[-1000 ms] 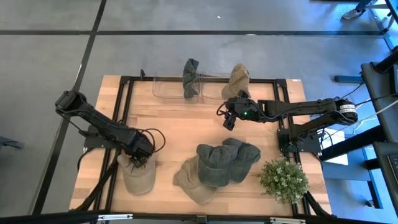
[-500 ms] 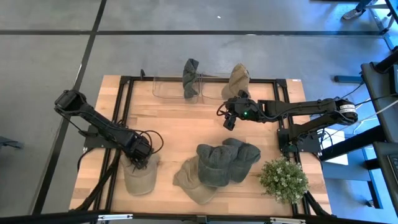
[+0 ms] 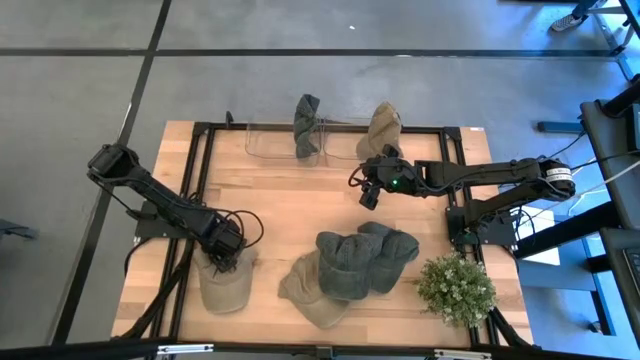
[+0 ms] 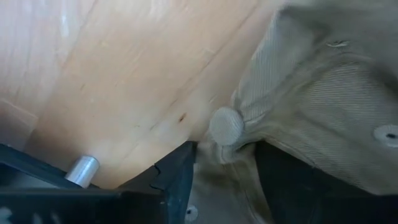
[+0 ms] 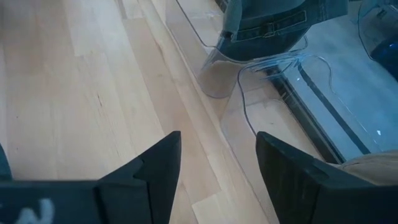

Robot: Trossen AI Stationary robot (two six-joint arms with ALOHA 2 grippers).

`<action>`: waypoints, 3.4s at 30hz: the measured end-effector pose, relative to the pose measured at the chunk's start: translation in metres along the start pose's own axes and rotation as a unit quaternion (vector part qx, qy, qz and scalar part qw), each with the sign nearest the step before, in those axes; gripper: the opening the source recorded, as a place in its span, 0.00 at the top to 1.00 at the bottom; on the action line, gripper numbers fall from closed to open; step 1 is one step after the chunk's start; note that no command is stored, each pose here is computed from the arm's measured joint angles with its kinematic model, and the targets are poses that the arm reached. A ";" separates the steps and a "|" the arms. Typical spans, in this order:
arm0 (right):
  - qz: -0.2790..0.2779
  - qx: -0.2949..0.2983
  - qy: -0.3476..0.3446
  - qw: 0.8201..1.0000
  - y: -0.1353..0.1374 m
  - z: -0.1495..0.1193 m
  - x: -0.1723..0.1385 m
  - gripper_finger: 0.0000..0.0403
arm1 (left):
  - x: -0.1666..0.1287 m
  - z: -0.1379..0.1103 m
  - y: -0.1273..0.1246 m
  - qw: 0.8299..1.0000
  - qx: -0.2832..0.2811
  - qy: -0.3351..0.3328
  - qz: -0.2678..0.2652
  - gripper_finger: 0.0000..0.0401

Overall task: Pick & Place hat
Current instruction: Put the left brown cap into the right transparent bin

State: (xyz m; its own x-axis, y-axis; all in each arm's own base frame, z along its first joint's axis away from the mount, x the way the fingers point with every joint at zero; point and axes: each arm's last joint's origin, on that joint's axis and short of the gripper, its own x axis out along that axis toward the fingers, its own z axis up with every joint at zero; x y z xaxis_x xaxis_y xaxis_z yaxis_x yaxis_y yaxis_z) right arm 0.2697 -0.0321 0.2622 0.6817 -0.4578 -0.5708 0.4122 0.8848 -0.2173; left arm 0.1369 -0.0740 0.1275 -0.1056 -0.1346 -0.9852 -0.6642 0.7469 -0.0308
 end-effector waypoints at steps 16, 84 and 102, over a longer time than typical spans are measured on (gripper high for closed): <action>0.000 -0.019 0.000 1.000 0.000 0.000 0.000 0.48 | -0.012 0.007 -0.010 0.996 0.033 -0.085 0.012 0.98; 0.283 0.252 -0.055 0.924 0.022 0.035 0.039 0.52 | -0.157 0.156 -0.101 0.639 0.439 -0.524 0.354 0.99; 0.276 0.215 -0.068 0.934 0.021 0.036 0.039 0.91 | -0.156 0.156 -0.100 0.651 0.420 -0.528 0.348 0.94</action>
State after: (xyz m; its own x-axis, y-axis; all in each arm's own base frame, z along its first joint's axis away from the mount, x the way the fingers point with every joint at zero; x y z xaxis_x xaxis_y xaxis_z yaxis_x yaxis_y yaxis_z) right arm 0.3265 -0.0342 0.2635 0.9203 0.0255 -0.3904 0.1599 0.8862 0.4348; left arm 0.3350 -0.0264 0.2585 0.6975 0.6181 -0.3627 -0.0419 0.5404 0.8403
